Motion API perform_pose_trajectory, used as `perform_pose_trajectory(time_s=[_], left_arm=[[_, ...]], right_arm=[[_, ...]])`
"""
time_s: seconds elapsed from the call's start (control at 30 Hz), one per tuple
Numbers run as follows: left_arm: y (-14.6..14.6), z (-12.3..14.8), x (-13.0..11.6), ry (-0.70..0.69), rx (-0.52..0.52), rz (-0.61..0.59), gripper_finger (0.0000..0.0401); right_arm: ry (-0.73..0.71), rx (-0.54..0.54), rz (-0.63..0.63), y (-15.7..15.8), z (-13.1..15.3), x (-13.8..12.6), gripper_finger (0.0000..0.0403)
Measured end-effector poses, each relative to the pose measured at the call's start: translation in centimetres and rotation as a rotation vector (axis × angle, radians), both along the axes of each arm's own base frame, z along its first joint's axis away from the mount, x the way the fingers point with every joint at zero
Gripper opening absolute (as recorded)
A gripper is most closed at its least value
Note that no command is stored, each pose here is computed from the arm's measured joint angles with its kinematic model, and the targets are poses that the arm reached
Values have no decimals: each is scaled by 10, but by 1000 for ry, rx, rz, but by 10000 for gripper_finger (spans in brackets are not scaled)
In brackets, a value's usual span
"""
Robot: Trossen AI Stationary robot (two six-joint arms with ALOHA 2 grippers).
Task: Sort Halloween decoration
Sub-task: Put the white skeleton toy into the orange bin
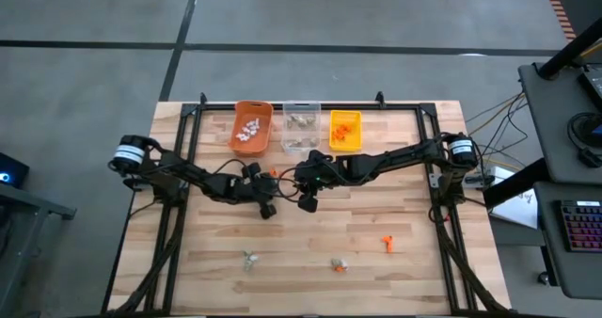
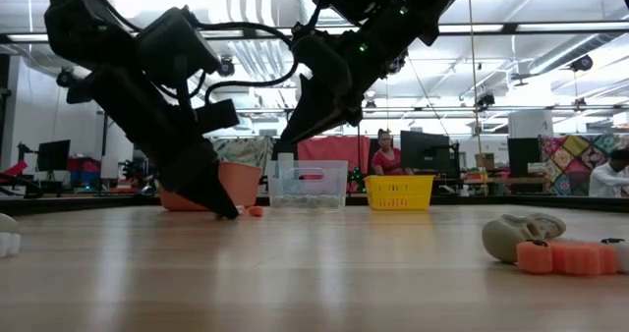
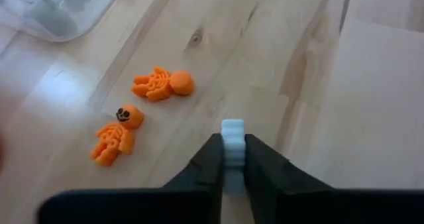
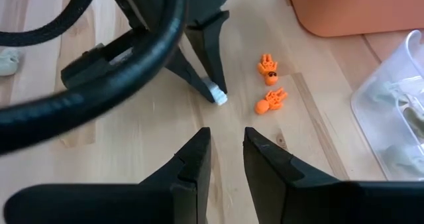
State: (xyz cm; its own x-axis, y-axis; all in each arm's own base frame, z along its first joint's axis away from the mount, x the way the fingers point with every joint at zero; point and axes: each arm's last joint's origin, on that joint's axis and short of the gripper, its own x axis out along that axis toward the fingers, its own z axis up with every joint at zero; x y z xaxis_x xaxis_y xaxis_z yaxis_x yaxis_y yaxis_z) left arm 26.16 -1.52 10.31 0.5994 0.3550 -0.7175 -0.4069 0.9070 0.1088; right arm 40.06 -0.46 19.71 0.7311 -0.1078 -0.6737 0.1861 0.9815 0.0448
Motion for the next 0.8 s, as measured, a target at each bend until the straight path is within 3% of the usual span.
perform_pose_trajectory(time_s=[0.13, 0.43, 0.63, 0.8], left_arm=[[-4, 12, -5, -6, -15, -37, 13], [9, 92, -28, -4, 60, -117, 11], [53, 132, -50, -22, 155, 43, 10], [102, 142, -65, -10, 198, 241, 9]], right_arm=[[0, 0, 0, 0, 0, 0, 79], [0, 0, 0, 0, 0, 0, 79], [0, 0, 0, 0, 0, 0, 79], [1, 0, 0, 0, 0, 0, 79]])
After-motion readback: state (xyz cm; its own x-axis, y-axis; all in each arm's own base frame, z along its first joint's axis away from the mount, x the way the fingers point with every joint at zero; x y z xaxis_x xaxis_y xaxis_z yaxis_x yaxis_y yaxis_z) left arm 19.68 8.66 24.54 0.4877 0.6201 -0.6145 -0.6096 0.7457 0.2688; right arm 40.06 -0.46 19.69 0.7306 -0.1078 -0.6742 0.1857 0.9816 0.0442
